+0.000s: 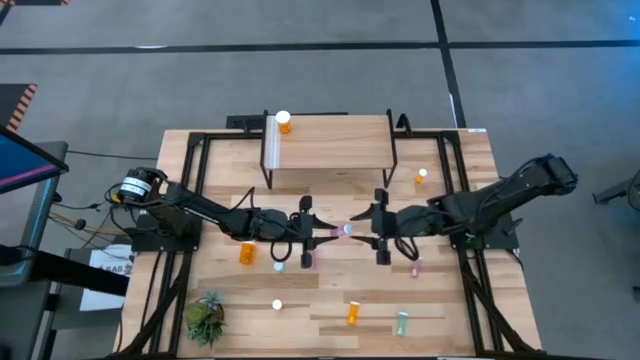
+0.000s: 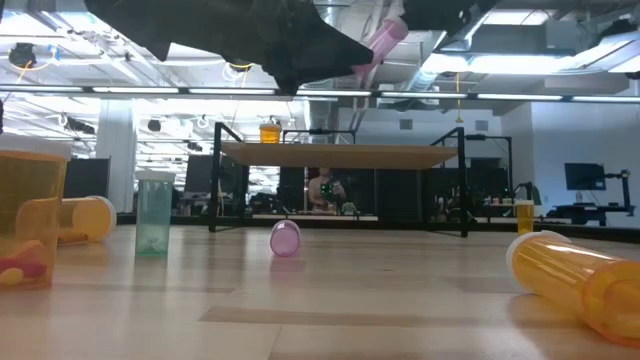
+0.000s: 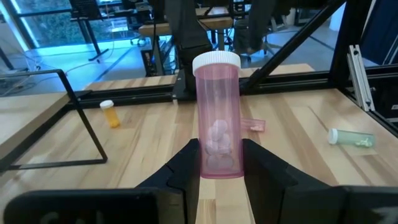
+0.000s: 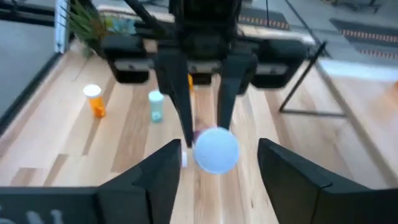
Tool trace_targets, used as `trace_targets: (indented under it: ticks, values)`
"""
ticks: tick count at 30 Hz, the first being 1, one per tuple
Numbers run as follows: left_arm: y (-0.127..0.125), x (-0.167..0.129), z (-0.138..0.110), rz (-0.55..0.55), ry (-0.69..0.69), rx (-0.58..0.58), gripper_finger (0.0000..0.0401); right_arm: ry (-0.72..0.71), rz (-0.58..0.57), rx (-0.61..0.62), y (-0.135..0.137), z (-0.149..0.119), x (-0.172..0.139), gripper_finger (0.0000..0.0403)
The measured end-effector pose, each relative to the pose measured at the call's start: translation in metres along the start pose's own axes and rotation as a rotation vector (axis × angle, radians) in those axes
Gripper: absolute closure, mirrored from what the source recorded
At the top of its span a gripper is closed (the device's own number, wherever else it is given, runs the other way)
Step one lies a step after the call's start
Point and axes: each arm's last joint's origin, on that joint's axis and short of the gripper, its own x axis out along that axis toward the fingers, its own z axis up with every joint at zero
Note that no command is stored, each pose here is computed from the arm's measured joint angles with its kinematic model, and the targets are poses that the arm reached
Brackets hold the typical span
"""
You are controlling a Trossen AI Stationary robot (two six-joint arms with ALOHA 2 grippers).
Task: Pick and place medicine bottles onto shelf by color
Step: Put the middle pink pill bottle on the shelf
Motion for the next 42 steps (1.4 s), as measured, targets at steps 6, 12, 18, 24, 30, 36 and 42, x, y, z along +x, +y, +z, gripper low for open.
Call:
trace_targets:
  ticks: [6, 12, 18, 24, 30, 36, 42]
  values:
    - [0.0000, 0.0000, -0.0009, -0.001, 0.009, 0.001, 0.0314, 0.011, -0.001, 0.005, 0.0012, -0.0018, 0.0038, 0.0138]
    - [0.0000, 0.0000, -0.0008, 0.000, 0.008, -0.001, 0.0314, 0.009, -0.001, 0.007, 0.0012, -0.0016, 0.0039, 0.0138]
    - [0.0000, 0.0000, -0.0005, 0.000, 0.005, -0.013, 0.0314, 0.014, -0.004, 0.033, 0.0005, -0.0022, 0.0058, 0.0138]
    - [0.0001, 0.0000, 0.0026, 0.001, -0.026, -0.024, 0.0314, 0.008, -0.005, 0.037, 0.0003, -0.0017, 0.0058, 0.0138]
    - [0.0002, 0.0000, 0.0042, 0.002, -0.041, -0.035, 0.0314, 0.008, -0.005, 0.037, 0.0003, -0.0017, 0.0058, 0.0138]
    - [0.0004, 0.0000, 0.0041, 0.002, -0.040, -0.039, 0.0314, 0.005, -0.005, 0.038, 0.0004, -0.0013, 0.0058, 0.0138]
    - [0.0002, 0.0000, 0.0036, 0.001, -0.035, -0.038, 0.0314, 0.001, -0.005, 0.037, 0.0004, -0.0010, 0.0058, 0.0138]
